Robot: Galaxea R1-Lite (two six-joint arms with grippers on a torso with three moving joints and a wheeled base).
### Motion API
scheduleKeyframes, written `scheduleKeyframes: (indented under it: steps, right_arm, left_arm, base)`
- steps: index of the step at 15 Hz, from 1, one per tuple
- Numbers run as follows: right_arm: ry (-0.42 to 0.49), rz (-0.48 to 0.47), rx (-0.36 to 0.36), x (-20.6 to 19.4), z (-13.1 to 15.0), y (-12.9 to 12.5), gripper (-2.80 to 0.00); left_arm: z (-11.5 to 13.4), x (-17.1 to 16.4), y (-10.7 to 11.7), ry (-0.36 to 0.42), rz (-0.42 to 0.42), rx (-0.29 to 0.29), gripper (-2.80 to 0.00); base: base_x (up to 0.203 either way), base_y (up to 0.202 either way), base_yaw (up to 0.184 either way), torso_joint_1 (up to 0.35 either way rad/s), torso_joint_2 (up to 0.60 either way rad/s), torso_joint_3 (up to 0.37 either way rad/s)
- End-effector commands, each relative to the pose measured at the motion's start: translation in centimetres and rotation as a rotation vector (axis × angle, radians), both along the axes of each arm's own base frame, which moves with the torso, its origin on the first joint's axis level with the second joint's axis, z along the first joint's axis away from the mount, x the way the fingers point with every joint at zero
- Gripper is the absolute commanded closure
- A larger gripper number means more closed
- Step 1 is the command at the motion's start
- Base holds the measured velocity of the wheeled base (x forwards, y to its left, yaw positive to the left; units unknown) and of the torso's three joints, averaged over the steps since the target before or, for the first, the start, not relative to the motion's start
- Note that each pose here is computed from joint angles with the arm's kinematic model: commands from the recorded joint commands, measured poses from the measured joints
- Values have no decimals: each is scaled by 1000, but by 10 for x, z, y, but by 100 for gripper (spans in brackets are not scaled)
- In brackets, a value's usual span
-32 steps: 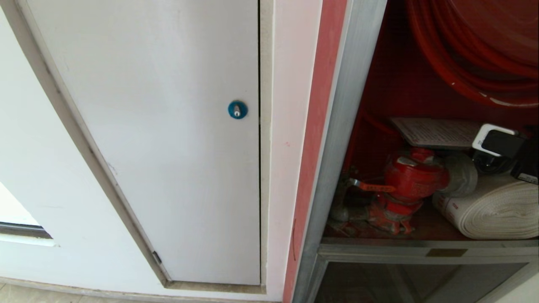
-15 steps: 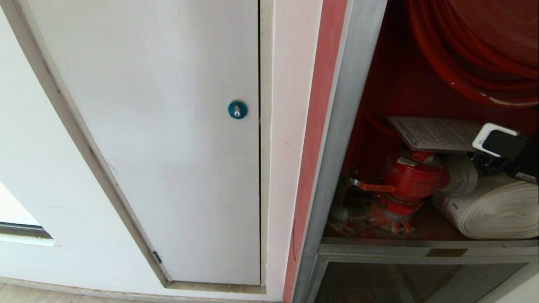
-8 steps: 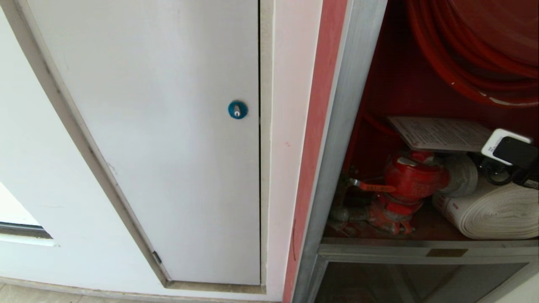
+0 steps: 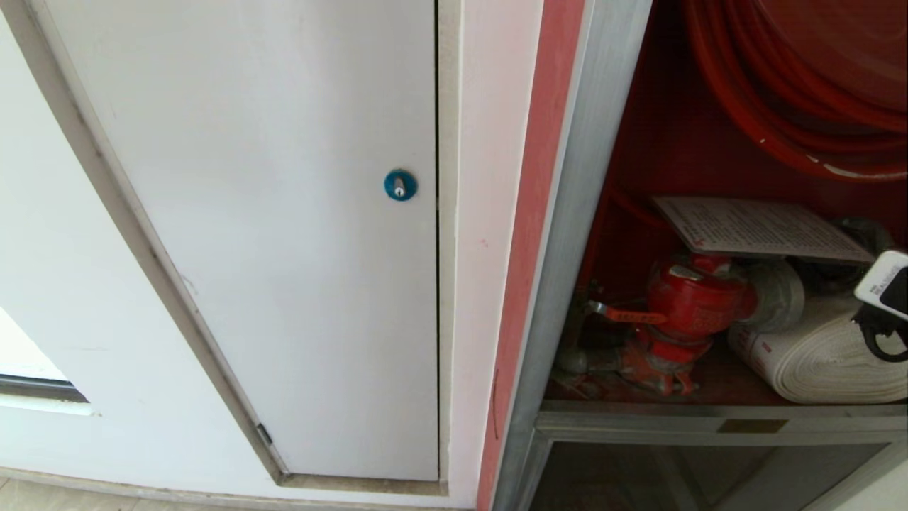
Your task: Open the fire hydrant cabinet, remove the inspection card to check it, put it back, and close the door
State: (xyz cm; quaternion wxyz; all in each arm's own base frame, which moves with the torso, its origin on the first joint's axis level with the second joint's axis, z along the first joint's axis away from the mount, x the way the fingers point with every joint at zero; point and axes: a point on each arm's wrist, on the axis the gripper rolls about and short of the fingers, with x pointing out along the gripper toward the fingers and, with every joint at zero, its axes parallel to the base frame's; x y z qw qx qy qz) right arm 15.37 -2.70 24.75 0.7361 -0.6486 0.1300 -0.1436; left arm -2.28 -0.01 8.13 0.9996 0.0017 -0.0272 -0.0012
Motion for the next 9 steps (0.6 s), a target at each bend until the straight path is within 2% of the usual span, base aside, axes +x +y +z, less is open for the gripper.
scheduleKeyframes:
  steps: [1,6,7,8,9]
  right_arm:
    - [-34,-1,-13,-16,5,2,-280]
    - [-48,5,-15,-39,4,6,-280]
    - [-45,6,-15,-42,4,6,-154]
    - [-33,13,-12,-46,3,7,0]
    - [-22,18,-9,-49,2,7,0]
  left_arm:
    - [-5,2,0,21,0,0,0]
    - [-5,2,0,21,0,0,0]
    - [-5,2,0,20,1,0,0]
    - [-5,2,0,21,1,0,0]
    - [-5,2,0,21,1,0,0]
  base:
    - [0,0,0,0,0,0]
    - [0,0,0,0,0,0]
    - [0,0,0,0,0,0]
    - [0,0,0,0,0,0]
    - [0,0,0,0,0,0]
